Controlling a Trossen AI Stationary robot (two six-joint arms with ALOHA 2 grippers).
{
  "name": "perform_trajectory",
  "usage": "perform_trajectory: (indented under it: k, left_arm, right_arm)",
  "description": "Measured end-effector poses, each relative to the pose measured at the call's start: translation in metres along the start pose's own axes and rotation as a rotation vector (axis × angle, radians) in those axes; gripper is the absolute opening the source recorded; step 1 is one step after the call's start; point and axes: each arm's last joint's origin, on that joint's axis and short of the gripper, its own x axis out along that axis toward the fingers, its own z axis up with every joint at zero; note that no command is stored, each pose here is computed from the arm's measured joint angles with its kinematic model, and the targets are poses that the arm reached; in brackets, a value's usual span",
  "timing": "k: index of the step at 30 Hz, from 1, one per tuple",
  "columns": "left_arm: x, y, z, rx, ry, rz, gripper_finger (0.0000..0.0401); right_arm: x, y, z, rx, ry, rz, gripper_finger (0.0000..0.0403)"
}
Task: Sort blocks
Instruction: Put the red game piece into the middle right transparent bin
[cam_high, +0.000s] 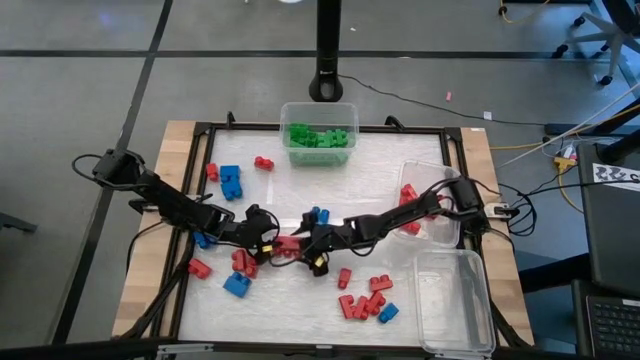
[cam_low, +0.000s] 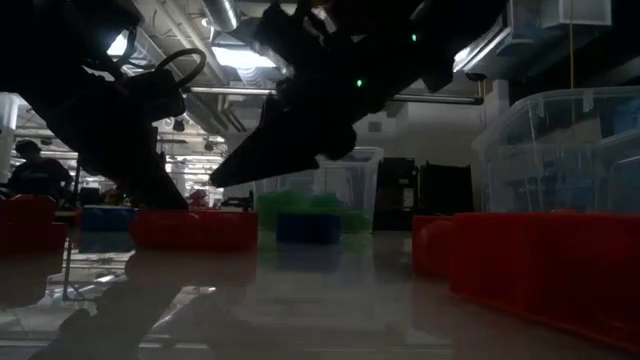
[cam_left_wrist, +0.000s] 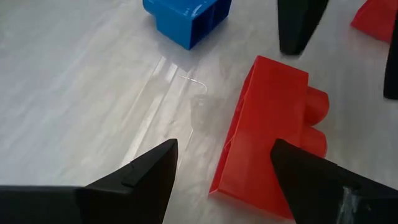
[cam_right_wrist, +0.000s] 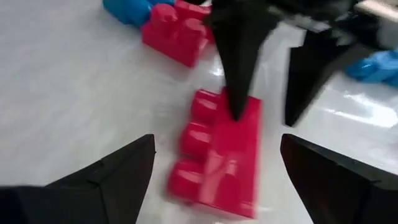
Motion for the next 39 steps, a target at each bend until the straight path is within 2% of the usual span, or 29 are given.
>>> perform_trajectory:
  k: [7,10,13,20,26,35,39]
  left_arm:
    - [0.000,0.000,0.000,0.001,-0.001,0.000,0.0251]
    - [0.000,0.000,0.000,0.001,-0.001,0.000,0.0251]
    - [0.000,0.000,0.000,0.001,-0.002,0.000,0.0251]
    - [0.000,0.000,0.001,0.007,-0.005,-0.002,0.0251]
    - [0.000,0.000,0.001,0.007,-0.007,-0.003,0.0251]
    - [-0.005,0.000,0.004,0.010,-0.018,-0.012,0.0251]
    - [-0.018,-0.005,0.016,0.016,-0.086,-0.067,0.0251]
  right_arm:
    - [0.023,0.009,-0.020,0.086,-0.006,-0.026,0.0347]
    - [0.031,0.010,-0.030,0.096,0.024,-0.088,0.0346]
    - [0.036,0.012,-0.036,0.094,0.032,-0.089,0.0346]
    - [0.037,0.012,-0.035,0.064,0.021,-0.101,0.0340]
    - [0.038,0.007,-0.037,0.066,0.024,-0.084,0.0277]
    - [0.032,0.006,-0.033,-0.014,0.051,-0.100,0.0283]
    - [0.019,0.001,-0.025,-0.071,0.097,-0.108,0.0287]
